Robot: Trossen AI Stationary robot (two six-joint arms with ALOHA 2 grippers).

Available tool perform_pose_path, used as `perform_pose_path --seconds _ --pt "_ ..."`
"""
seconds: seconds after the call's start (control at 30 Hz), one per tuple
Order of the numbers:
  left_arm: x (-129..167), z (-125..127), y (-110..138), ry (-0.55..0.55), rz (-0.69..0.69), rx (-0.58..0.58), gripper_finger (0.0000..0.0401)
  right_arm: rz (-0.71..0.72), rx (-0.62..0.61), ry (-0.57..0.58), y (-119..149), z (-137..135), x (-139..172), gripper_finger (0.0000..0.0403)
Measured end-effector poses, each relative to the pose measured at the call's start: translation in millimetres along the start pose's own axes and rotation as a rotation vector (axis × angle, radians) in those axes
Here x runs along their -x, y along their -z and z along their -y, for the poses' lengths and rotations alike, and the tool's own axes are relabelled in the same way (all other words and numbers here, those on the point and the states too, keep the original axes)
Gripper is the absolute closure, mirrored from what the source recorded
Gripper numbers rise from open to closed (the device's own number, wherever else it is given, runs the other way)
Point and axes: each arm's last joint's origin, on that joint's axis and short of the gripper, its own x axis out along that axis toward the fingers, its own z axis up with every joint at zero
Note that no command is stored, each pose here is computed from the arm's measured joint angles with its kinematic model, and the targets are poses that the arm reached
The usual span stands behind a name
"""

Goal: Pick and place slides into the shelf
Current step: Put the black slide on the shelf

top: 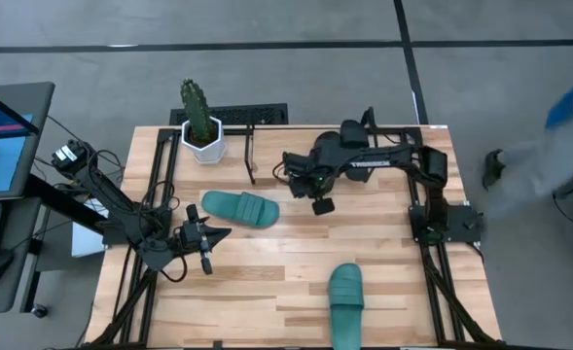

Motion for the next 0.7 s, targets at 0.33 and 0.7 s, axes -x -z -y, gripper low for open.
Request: perform_pose_path --seconds 0.33,0.7 --pt "0 0 0 0.003 0.0 -0.01 0.0401 0.0 -0.02 0.039 -4 2 -3 0.0403" --pt "0 0 0 0.004 -0.001 -0.01 0.0401 -0.084 -0.093 0.069 6 8 -2 0.0403"
